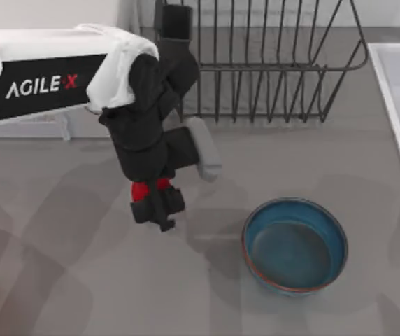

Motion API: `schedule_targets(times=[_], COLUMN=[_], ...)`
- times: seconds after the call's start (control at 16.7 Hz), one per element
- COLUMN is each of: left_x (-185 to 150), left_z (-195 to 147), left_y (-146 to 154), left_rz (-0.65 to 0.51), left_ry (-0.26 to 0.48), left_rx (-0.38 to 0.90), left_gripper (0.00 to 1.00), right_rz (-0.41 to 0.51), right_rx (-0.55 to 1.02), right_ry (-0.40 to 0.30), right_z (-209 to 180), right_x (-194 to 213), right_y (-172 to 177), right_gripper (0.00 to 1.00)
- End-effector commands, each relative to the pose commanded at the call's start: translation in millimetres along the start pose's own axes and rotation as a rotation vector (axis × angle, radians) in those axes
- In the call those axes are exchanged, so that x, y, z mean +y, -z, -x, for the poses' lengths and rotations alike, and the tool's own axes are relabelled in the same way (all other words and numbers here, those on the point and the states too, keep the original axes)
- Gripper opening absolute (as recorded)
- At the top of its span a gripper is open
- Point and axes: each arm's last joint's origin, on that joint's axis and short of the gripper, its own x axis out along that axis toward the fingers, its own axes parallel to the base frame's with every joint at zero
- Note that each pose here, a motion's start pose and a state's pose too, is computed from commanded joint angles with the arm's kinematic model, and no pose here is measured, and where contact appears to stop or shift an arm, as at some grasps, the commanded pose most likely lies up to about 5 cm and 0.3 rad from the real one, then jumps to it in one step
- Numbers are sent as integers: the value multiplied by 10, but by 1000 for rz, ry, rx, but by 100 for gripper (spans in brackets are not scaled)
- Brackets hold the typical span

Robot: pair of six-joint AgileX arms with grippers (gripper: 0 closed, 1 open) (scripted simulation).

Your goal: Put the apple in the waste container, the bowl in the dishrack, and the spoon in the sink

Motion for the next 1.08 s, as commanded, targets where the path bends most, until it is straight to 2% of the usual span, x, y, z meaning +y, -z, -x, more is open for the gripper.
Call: schedule_targets(times=[0.3,0.66,0.9,1.08], left_x=[-36,-13,144,313], left_z=[539,561,729,888], left_y=[-6,37,466,1048], left_rz=[1,0,-28,-65], left_ry=[-6,-7,-11,-23], left_rx=[-4,-2,11,19], left_gripper=[0,0,0,0], right_rz=[0,0,0,0], right_rx=[0,0,0,0], right_ry=[0,0,0,0], right_z=[0,0,0,0], right_x=[0,0,0,0], right_y=[0,0,0,0], right_gripper=[100,100,100,100])
